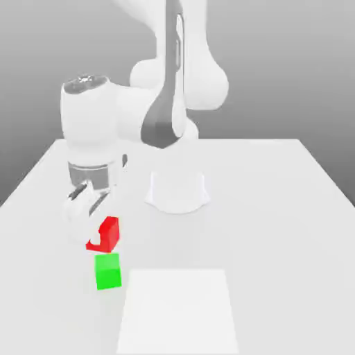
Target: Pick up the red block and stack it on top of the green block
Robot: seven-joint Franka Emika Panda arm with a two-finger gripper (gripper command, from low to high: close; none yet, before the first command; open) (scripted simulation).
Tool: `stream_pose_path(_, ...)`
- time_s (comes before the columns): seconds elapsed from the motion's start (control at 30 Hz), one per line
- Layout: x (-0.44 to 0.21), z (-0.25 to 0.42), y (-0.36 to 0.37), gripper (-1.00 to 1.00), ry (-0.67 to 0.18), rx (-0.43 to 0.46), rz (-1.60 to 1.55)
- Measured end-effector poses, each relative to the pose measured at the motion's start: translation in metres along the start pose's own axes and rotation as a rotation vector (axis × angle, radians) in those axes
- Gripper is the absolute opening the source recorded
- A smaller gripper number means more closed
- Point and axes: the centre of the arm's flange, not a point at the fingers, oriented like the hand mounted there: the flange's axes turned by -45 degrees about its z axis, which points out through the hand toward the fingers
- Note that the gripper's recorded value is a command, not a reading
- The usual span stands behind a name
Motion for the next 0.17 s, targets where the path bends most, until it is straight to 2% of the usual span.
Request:
stream_pose_path(0.07, -0.001, 0.018, 0.002, -1.0, -0.003, 0.0, -0.001)
stream_pose_path(0.1, -0.002, 0.022, 0.002, 1.0, -0.005, 0.0, -0.002)
stream_pose_path(0.17, -0.002, 0.022, 0.002, 1.0, -0.005, 0.0, -0.002)
